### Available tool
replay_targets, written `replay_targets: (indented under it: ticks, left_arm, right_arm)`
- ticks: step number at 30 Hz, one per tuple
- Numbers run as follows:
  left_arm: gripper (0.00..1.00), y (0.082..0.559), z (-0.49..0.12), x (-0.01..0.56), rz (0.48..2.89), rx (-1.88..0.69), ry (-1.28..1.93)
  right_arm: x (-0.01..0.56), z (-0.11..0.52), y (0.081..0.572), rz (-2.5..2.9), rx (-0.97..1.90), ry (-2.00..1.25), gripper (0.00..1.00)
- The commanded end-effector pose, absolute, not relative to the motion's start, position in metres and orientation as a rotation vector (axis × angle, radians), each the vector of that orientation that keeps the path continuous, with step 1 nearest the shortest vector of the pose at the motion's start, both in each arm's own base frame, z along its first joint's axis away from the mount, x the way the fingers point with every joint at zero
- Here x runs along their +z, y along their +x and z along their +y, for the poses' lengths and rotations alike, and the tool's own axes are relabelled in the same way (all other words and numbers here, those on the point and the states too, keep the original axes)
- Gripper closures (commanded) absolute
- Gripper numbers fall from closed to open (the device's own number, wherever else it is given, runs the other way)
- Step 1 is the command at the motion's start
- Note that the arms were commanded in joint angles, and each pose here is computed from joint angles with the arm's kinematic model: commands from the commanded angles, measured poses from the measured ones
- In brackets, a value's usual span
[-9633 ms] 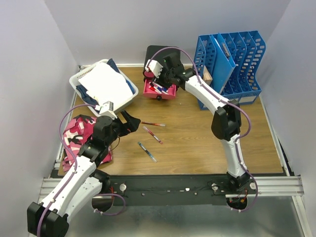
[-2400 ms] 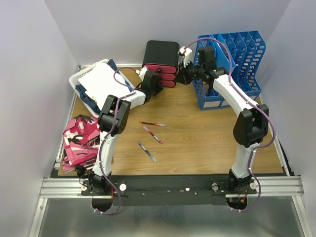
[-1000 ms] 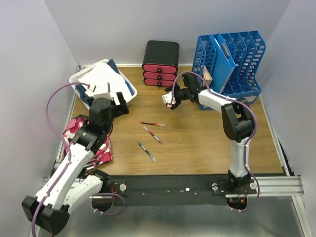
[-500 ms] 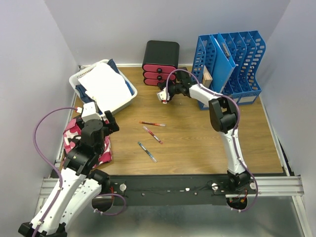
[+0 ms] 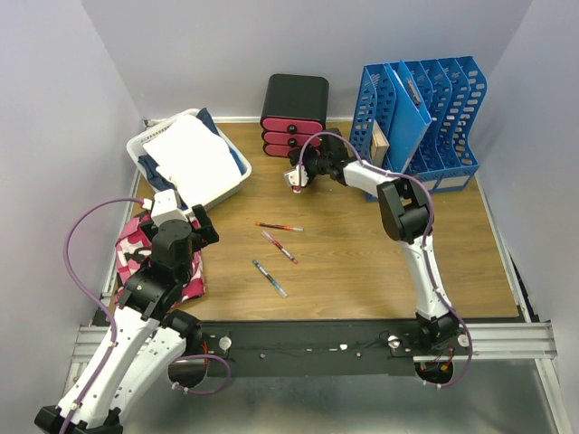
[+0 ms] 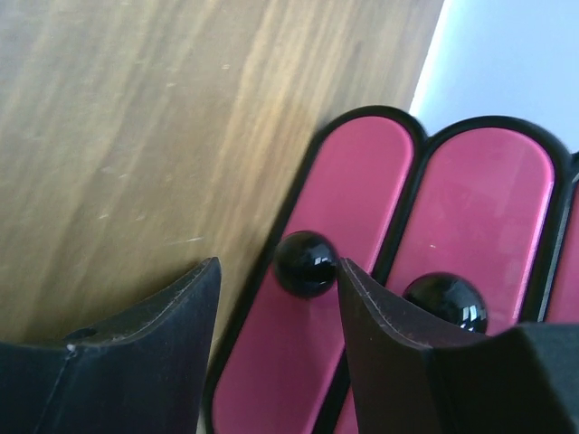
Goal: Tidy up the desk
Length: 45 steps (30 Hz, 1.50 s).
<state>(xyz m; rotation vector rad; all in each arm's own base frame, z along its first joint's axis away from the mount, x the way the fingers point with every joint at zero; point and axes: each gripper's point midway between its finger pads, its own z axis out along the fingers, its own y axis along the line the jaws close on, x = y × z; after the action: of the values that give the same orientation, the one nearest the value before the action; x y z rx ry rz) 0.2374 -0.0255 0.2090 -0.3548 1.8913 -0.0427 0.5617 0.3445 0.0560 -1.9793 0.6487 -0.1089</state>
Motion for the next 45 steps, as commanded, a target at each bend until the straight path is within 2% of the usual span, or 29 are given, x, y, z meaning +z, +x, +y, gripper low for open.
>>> replay_targets:
  ticks: [1, 10, 13, 14, 17, 26, 32, 40, 41, 45]
  left_arm:
    - [0.01, 0.237, -0.019, 0.207, 1.875, -0.022, -0.407]
    - [0.01, 0.236, -0.019, 0.204, 1.876, -0.034, -0.434]
    - [0.01, 0.237, -0.02, 0.204, 1.876, -0.039, -0.44]
    - [0.01, 0.237, -0.02, 0.204, 1.877, -0.04, -0.441]
    - [0.01, 0.236, -0.02, 0.206, 1.874, -0.044, -0.447]
    - [0.01, 0.234, -0.019, 0.208, 1.868, -0.054, -0.465]
    - [0.01, 0.234, -0.02, 0.21, 1.864, -0.065, -0.464]
    - [0.01, 0.239, -0.027, 0.215, 1.855, -0.102, -0.45]
    - [0.01, 0.24, -0.028, 0.216, 1.855, -0.109, -0.447]
    - [0.01, 0.246, -0.042, 0.214, 1.863, -0.173, -0.41]
  right_arm:
    - [0.046, 0.353, 0.573, 0.655, -0.182, -1.933, 0.37]
    - [0.034, 0.347, 0.589, 0.681, -0.303, -1.905, 0.35]
    - [0.032, 0.346, 0.591, 0.686, -0.321, -1.897, 0.39]
    - [0.033, 0.346, 0.591, 0.683, -0.324, -1.893, 0.45]
    - [0.032, 0.345, 0.592, 0.684, -0.338, -1.888, 0.51]
    - [0.029, 0.337, 0.578, 0.703, -0.323, -1.896, 0.65]
    - [0.04, 0.331, 0.557, 0.701, -0.301, -1.885, 0.66]
    - [0.043, 0.313, 0.486, 0.742, -0.181, -1.904, 0.66]
    - [0.056, 0.312, 0.482, 0.734, -0.185, -1.894, 0.64]
    - [0.062, 0.304, 0.461, 0.789, -0.13, -1.895, 0.46]
